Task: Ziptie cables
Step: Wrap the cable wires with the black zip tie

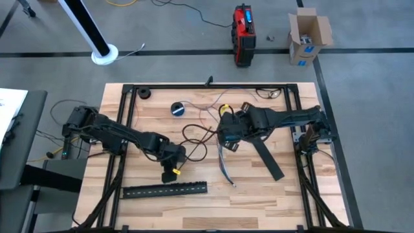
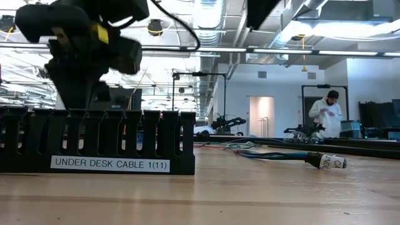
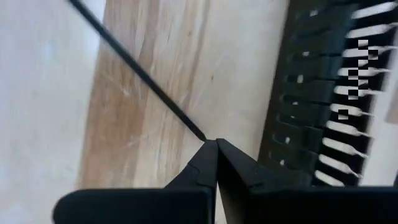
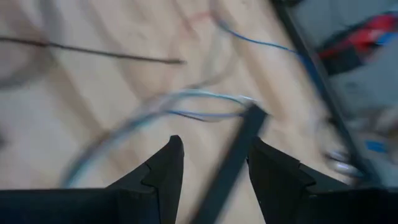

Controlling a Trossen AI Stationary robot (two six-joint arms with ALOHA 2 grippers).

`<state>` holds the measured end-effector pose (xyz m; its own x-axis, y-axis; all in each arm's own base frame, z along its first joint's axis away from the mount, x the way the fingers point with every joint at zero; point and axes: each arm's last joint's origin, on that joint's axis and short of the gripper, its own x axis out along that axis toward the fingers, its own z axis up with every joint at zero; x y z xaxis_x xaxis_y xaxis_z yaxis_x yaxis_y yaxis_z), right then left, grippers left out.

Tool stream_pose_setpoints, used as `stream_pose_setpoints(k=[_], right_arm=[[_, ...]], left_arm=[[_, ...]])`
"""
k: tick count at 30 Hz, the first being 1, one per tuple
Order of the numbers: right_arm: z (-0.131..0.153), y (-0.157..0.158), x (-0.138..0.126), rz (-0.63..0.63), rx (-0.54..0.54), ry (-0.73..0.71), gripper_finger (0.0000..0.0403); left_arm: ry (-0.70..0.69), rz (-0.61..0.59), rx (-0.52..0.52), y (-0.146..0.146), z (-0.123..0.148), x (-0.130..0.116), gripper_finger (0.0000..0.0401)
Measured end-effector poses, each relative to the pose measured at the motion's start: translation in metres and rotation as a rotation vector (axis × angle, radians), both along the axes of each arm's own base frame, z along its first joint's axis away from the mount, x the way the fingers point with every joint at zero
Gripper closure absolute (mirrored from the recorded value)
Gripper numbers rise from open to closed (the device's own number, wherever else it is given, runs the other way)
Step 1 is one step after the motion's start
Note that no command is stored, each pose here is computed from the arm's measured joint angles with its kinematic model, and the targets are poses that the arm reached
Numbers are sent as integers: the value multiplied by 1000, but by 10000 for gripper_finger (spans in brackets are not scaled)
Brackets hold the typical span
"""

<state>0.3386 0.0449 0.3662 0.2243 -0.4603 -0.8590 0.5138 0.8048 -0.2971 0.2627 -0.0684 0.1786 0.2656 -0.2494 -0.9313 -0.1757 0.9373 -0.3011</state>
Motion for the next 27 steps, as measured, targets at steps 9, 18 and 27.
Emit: stream_pose_setpoints(k=[9,18,27], right_arm=[[49,-45,-23,89,-82,-183,237],[61,-119,-56,-565,20,-434,237],[-23,-118,-18,-1021,291,-663,237]], left_arm=[[-102,-23,192,34,35,-17,401],[-310,131,205,60,80,-41,401],[-555,195,167,64,124,-81,401]])
